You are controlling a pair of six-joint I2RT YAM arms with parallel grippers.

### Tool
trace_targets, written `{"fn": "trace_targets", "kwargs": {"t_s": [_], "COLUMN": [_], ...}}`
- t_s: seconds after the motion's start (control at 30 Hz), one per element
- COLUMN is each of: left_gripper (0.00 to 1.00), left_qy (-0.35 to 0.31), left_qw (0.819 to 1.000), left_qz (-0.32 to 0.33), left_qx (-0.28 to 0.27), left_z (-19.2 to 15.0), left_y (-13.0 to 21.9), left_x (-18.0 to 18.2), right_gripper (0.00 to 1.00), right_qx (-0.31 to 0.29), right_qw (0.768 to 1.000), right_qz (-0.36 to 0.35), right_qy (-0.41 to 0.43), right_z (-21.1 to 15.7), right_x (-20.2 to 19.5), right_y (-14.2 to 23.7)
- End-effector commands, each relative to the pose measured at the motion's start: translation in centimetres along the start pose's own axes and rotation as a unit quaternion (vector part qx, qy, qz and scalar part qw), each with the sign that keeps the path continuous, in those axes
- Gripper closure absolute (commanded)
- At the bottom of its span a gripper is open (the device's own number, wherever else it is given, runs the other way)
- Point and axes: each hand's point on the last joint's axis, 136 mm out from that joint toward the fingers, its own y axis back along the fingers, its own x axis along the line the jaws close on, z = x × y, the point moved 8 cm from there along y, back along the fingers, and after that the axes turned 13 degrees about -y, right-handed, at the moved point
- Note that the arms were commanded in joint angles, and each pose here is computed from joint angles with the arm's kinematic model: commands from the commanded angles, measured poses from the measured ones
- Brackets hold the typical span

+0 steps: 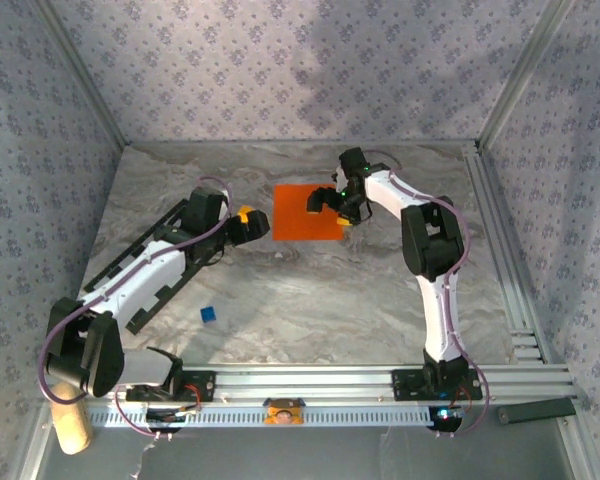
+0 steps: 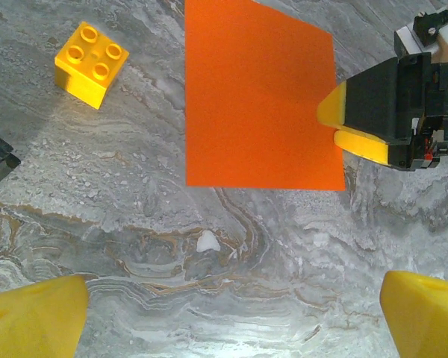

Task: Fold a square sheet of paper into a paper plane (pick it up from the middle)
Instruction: Move the square sheet of paper to the center of the table.

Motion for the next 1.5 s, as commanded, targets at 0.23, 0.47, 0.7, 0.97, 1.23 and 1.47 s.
{"fn": "trace_targets", "kwargs": {"t_s": [0.23,0.47,0.7,0.97,1.23,1.47], "left_gripper": [0.00,0.00,0.00,0.00,0.00,0.00], "left_qy": [-0.008,-0.004,-0.003,-0.008,-0.005,-0.011], "left_qw": [1.000,1.000,1.000,1.000,1.000,1.000], "left_qz": [-0.017,-0.014,-0.011,0.003,0.011,0.001], "left_qx": [0.001,0.019,0.021,0.023,0.023,0.003], "left_z": [0.1,-0.9,-1.1,-1.2,-1.4,-1.4], "left_y": [0.8,0.6,0.6,1.0,1.1,2.1], "left_x": [-1.2,-1.2,-1.0,-0.8,-0.6,-0.8], "right_gripper": [0.03,0.02,0.02,0.01,0.01,0.01], "right_qx": [0.078,0.098,0.088,0.062,0.059,0.075], "right_qw": [0.993,0.988,0.989,0.994,0.996,0.995], "right_qz": [-0.093,-0.112,-0.097,-0.040,0.007,0.020], "right_qy": [-0.004,-0.033,-0.073,-0.082,-0.066,-0.063], "right_z": [-7.3,-14.4,-18.6,-18.5,-16.7,-15.6], "right_x": [-4.0,-5.5,-4.9,-1.7,-0.6,0.4], "right_y": [-0.6,-0.7,-0.4,1.9,2.2,0.9]}}
